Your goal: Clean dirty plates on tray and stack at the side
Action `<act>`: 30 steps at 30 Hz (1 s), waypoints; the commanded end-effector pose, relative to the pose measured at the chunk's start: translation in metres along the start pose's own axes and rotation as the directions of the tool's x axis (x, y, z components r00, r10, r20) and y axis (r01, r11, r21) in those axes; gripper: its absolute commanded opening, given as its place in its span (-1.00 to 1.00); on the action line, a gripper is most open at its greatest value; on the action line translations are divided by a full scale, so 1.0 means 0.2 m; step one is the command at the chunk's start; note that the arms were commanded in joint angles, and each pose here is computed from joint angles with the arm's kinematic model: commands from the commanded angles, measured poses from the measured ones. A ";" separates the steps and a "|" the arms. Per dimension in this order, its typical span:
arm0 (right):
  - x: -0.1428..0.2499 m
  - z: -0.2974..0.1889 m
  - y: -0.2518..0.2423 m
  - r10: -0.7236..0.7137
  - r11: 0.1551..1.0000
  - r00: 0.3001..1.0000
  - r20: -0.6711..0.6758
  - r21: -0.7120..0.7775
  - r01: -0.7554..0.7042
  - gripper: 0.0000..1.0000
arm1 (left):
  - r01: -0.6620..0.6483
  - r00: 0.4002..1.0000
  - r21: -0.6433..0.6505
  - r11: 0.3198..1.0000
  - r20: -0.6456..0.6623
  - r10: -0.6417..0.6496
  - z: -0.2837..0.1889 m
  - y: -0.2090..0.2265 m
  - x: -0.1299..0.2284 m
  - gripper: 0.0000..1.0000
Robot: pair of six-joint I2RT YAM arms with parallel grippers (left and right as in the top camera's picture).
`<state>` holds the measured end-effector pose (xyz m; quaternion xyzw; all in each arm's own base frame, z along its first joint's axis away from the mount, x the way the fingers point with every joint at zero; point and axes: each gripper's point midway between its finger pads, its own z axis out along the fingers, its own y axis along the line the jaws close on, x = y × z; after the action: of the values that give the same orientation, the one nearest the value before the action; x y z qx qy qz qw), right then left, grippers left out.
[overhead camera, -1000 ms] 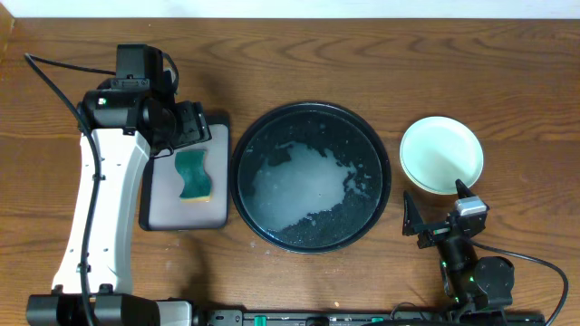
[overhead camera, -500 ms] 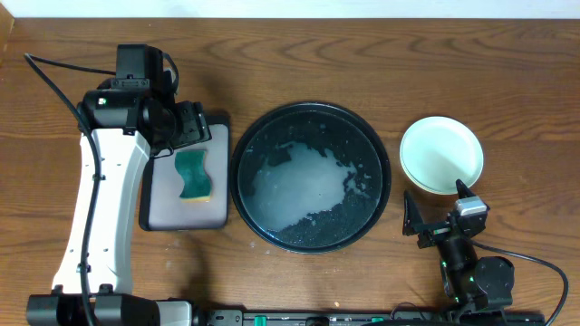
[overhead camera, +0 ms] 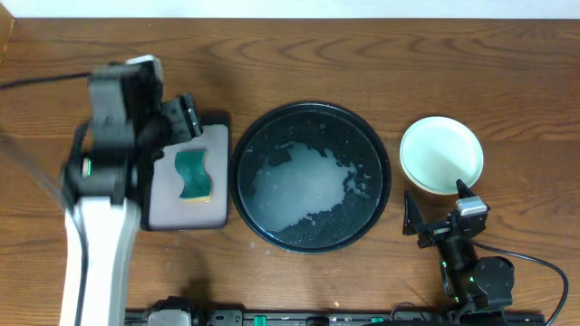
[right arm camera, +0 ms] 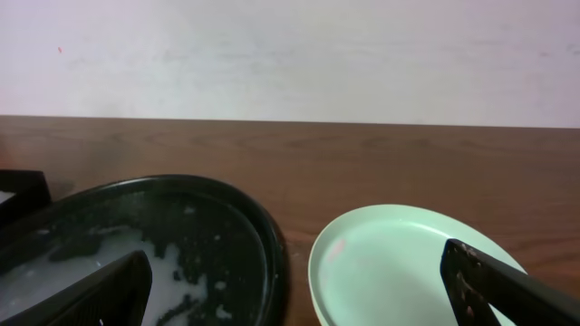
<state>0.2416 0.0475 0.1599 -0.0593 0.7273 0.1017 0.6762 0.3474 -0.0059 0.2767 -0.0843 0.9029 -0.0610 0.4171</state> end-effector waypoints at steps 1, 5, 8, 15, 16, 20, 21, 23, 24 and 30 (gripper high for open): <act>0.00 0.00 0.01 0.011 1.000 1.000 0.002 -0.002 -0.011 0.99 | -0.145 0.982 0.001 0.989 0.118 0.144 -0.08 0.01 0.06 0.56; 0.00 0.00 0.01 0.011 1.000 1.000 0.002 -0.002 -0.011 0.99 | -0.239 0.933 -0.016 0.971 0.274 0.234 -0.15 0.03 0.14 0.55; 0.00 0.00 0.01 0.011 1.000 1.000 0.002 -0.002 -0.011 0.98 | -0.262 0.897 -0.029 0.965 0.360 0.255 -0.21 0.05 0.25 0.55; 0.00 0.00 0.01 0.011 1.000 1.000 0.002 -0.002 -0.011 0.98 | -0.266 0.833 -0.039 0.963 0.494 0.250 -0.20 0.09 0.44 0.55; 0.00 0.00 0.01 0.011 1.000 1.000 0.002 -0.002 -0.011 0.98 | -0.266 0.826 -0.041 0.963 0.506 0.249 -0.18 0.09 0.46 0.56; 0.00 0.00 0.01 0.011 1.000 1.000 0.002 -0.002 -0.011 0.98 | -0.259 0.792 -0.055 0.964 0.560 0.245 -0.14 0.12 0.55 0.56; 0.00 0.00 0.01 0.011 1.000 1.000 0.002 -0.002 -0.011 0.99 | -0.259 0.781 -0.056 0.964 0.575 0.243 -0.13 0.13 0.57 0.56; 0.00 0.00 0.01 0.011 1.000 1.000 0.002 -0.002 -0.011 0.98 | -0.253 0.762 -0.065 0.965 0.601 0.241 -0.11 0.14 0.60 0.55; 0.00 0.00 0.01 0.011 1.000 1.000 0.001 -0.002 -0.011 0.99 | -0.252 0.755 -0.067 0.965 0.610 0.240 -0.10 0.15 0.62 0.55; 0.00 0.00 0.01 0.011 1.000 1.000 0.001 -0.002 -0.011 0.98 | -0.252 0.766 -0.066 0.965 0.596 0.241 -0.01 0.18 0.75 0.55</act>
<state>0.2417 0.0469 0.1598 -0.0579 0.7275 0.1004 0.6762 0.2482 -0.0029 0.1667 0.0219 0.7256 0.0077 0.6878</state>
